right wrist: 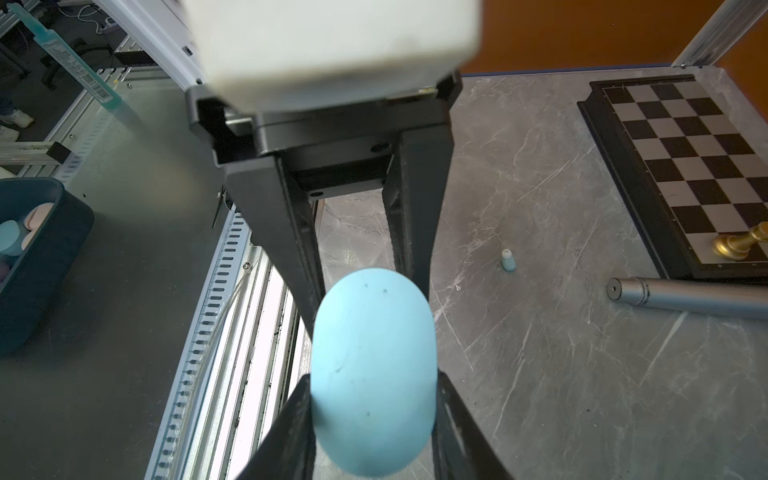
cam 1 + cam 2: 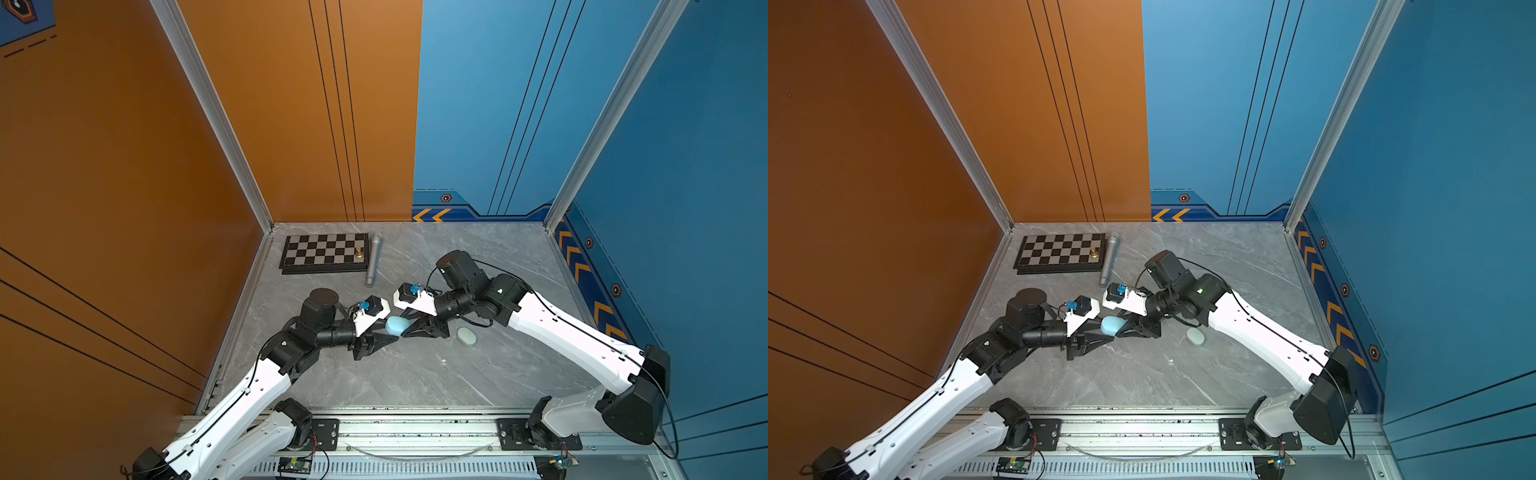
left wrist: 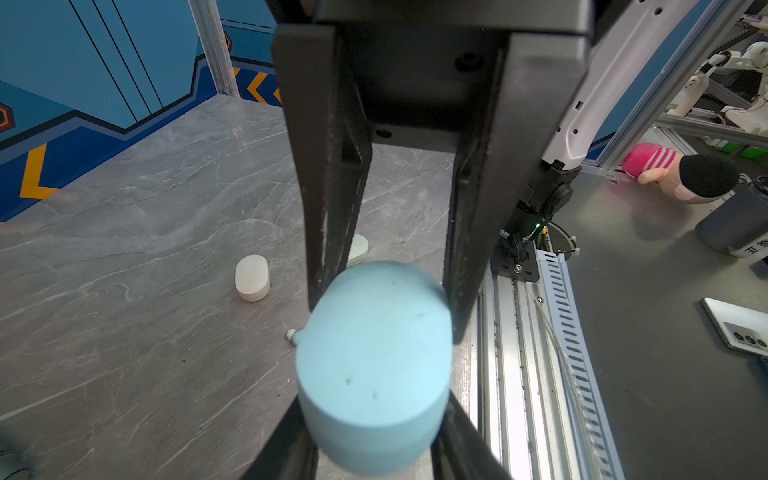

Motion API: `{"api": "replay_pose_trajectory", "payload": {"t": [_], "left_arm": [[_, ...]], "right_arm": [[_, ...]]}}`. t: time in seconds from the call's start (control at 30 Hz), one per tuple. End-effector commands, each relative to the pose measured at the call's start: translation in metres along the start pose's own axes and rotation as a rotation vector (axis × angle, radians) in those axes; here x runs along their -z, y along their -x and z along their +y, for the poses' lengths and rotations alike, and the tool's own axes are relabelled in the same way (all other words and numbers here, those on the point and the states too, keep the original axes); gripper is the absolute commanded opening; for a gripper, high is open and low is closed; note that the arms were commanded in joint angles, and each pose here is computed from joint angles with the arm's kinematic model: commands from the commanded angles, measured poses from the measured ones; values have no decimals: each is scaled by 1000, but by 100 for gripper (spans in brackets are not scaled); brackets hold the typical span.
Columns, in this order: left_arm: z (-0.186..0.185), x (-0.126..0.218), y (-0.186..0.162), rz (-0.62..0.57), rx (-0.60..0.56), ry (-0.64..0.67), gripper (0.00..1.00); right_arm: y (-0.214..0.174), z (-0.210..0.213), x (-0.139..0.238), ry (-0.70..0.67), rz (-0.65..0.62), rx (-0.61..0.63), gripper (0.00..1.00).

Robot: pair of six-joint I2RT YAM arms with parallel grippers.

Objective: Insert the wireless bluetooth earbuds into the charging case
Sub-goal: 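Pull the grippers apart to swing the case lid open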

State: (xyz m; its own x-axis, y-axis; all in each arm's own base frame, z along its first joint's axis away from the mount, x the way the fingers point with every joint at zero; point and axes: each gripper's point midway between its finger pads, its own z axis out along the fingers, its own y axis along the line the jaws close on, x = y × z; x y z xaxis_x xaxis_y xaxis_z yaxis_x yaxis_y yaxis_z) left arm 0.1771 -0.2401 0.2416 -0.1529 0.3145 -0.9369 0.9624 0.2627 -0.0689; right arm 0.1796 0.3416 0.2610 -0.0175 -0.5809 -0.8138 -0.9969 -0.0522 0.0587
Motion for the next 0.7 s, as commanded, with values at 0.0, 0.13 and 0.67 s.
{"api": "replay_pose_trajectory", "payload": {"t": [0.0,0.13,0.67], "left_arm": [[-3,4,27,-65,-52,1,49],[-4,4,30,-70,-57,-12,51],[-3,-1,39,-88,-77,-25,0]], "right_arm": [[6,4,2,10,-12,-10,14],[7,3,1,13,-14,-9,14],[3,-4,3,-1,-16,-65,42]]}}
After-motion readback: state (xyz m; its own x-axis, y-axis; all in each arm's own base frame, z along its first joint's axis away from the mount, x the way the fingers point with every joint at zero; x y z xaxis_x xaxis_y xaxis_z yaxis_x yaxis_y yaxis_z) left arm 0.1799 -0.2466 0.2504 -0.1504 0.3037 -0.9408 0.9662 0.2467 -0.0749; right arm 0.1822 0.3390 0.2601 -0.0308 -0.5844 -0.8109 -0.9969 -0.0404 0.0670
